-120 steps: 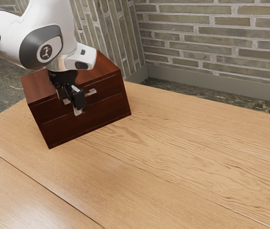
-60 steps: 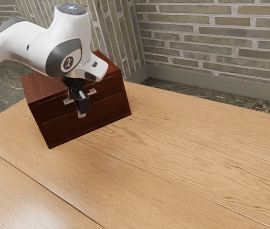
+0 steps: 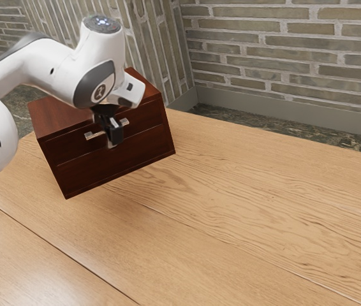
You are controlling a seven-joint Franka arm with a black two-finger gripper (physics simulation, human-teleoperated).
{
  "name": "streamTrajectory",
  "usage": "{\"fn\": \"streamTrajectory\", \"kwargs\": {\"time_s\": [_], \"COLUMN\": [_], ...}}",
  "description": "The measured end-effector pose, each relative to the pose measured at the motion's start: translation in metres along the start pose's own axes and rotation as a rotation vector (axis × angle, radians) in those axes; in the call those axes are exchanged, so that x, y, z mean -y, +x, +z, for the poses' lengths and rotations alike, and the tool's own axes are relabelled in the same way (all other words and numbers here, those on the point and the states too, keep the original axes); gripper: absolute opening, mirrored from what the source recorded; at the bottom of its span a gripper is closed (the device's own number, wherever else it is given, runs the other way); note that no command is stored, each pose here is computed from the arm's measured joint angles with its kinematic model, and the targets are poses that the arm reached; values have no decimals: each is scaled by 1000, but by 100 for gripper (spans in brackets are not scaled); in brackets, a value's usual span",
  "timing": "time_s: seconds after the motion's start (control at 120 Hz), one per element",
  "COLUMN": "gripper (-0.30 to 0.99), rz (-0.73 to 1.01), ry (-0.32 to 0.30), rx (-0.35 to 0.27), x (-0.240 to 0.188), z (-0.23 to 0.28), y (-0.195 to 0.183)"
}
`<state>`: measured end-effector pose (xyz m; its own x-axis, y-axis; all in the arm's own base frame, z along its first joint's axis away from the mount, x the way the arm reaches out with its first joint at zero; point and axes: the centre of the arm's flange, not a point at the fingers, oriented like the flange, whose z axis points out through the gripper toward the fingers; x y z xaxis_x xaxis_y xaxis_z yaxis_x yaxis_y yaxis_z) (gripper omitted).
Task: Pull the drawer handle with one arm to open the drawer
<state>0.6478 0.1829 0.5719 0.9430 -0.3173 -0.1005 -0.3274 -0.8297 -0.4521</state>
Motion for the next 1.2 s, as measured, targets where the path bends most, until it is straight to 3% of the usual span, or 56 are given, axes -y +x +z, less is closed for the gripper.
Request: {"fn": "streamTrajectory", "kwargs": {"time_s": [0.208, 0.583, 1.2], "gripper": [63, 44, 37], "rz": [-39, -74, -129], "ry": [1, -2, 44], "rx": [-5, -17, 8], "x": [9, 3, 3], "z": [11, 9, 24], "y": [5, 9, 11]}}
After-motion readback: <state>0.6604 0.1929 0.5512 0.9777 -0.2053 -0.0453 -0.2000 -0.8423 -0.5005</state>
